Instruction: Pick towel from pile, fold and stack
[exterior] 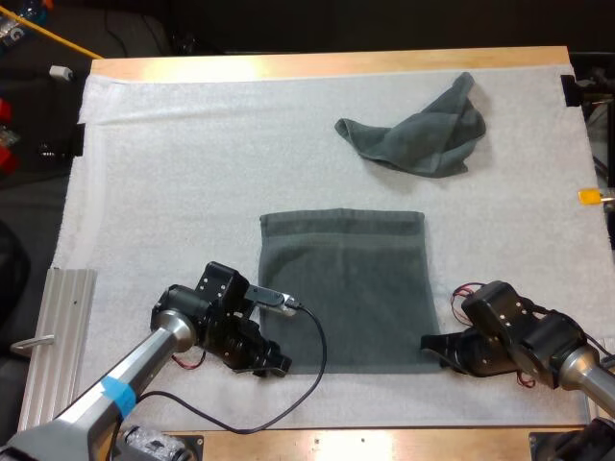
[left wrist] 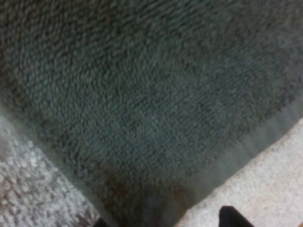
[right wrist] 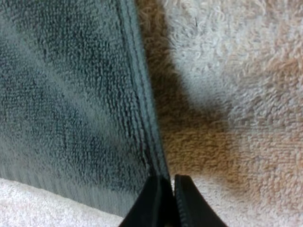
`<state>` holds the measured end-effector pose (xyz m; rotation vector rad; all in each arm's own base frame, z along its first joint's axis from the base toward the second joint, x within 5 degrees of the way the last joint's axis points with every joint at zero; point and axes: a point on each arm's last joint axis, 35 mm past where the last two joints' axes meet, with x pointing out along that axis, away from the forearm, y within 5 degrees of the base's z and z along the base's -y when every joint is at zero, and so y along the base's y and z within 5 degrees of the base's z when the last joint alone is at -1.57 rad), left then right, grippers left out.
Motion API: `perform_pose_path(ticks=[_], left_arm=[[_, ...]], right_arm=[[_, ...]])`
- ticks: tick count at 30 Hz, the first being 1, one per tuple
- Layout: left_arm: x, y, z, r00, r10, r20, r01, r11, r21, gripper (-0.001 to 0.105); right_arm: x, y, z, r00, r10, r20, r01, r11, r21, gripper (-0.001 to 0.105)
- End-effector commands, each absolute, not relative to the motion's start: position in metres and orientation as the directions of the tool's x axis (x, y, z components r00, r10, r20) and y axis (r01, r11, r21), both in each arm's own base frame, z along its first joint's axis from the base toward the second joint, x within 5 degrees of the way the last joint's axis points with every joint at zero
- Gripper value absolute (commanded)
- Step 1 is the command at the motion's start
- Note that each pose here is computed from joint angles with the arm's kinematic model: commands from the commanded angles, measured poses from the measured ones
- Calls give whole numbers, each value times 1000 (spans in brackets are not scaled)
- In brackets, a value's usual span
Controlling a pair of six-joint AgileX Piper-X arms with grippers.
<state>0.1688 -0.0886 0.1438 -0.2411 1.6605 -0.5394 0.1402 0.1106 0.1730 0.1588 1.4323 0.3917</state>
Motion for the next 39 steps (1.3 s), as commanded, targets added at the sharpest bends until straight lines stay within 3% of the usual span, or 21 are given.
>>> perform_pose_path(ticks=[1, 6, 10, 11, 18, 24, 30, 39], left_arm=[[170, -90, 144, -172, -460, -871, 144, 863, -484, 41], [170, -90, 141, -182, -458, -870, 138, 864, -483, 37], [170, -90, 142, -185, -456, -870, 122, 868, -481, 4], [170, -90, 143, -181, -456, -871, 124, 868, -481, 1], [164, -87, 164, -162, -464, -871, 158, 859, -487, 0], [137, -82, 192, -204, -448, -870, 225, 844, -487, 0], [134, -83, 205, -113, -498, -860, 277, 815, -508, 0], [187, -74, 194, 78, -688, -721, 67, 725, -685, 0]], right_arm=[[139, 110, 174, 84, 349, -933, -178, 927, 331, 0], [139, 110, 174, 84, 349, -933, -178, 927, 331, 0], [139, 110, 174, 84, 349, -933, -179, 927, 331, 0], [139, 110, 174, 84, 349, -933, -180, 926, 331, 0], [137, 109, 182, 77, 353, -933, -193, 923, 333, 0], [123, 100, 211, 90, 387, -918, -214, 907, 362, 0], [118, 97, 228, 165, 475, -864, -159, 878, 452, 0], [162, 127, 224, 353, 573, -740, -22, 795, 606, 0]])
